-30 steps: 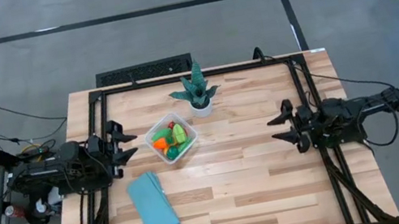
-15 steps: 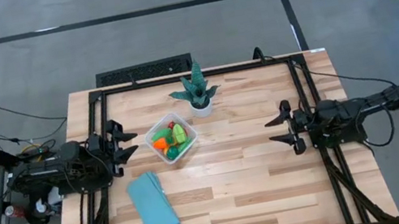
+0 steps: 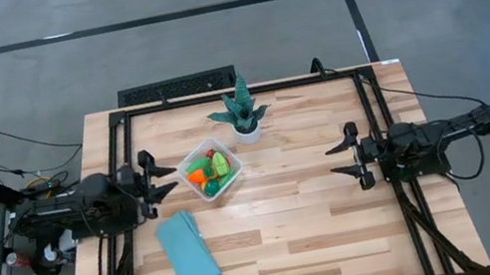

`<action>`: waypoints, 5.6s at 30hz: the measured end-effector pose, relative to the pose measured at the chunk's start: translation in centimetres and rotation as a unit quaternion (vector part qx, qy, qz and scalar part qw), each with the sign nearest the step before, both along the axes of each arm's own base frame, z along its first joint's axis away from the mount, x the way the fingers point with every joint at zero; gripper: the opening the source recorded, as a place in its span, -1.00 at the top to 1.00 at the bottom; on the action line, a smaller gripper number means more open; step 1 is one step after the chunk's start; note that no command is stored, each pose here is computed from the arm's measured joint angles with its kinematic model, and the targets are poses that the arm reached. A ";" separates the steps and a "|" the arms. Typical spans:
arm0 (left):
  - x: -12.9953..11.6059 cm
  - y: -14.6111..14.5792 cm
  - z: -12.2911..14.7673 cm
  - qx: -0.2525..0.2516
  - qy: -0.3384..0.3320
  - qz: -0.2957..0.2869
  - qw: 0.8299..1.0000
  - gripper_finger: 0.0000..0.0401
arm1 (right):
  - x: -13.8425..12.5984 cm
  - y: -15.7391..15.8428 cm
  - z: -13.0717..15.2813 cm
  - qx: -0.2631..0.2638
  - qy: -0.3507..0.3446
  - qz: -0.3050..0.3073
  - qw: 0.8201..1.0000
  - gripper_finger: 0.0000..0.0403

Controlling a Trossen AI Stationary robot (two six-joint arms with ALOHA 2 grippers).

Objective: Pick and placing Produce into tupperware
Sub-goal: Return to Home Position

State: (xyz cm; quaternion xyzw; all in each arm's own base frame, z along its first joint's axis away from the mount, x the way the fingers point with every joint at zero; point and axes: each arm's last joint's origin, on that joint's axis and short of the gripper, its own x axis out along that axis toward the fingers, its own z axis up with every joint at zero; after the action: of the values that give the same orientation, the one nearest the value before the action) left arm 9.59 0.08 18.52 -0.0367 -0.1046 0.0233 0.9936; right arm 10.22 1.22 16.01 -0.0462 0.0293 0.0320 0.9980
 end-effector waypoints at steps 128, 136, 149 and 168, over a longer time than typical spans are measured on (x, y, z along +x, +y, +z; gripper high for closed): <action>0.2 -0.3 -1.7 0.125 0.087 -0.037 0.988 0.11 | 0.0 0.0 0.0 0.000 0.000 0.000 1.000 -0.11; 0.2 -0.3 -1.7 0.122 0.087 -0.037 0.988 0.11 | 0.0 0.0 0.0 0.000 0.000 0.000 1.000 -0.11; 0.2 -0.3 -1.7 0.126 0.087 -0.037 0.987 0.11 | 0.0 0.0 0.0 0.000 0.000 0.000 1.000 -0.11; 0.2 -0.3 -1.7 0.125 0.087 -0.037 0.988 0.11 | 0.0 0.0 0.0 0.000 0.000 0.000 1.000 -0.11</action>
State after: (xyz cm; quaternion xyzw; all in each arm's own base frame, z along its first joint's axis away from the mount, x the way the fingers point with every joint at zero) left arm 9.80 -0.23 16.85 0.0865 -0.0185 -0.0237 0.9958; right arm 10.22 1.22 16.01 -0.0464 0.0293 0.0321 0.9980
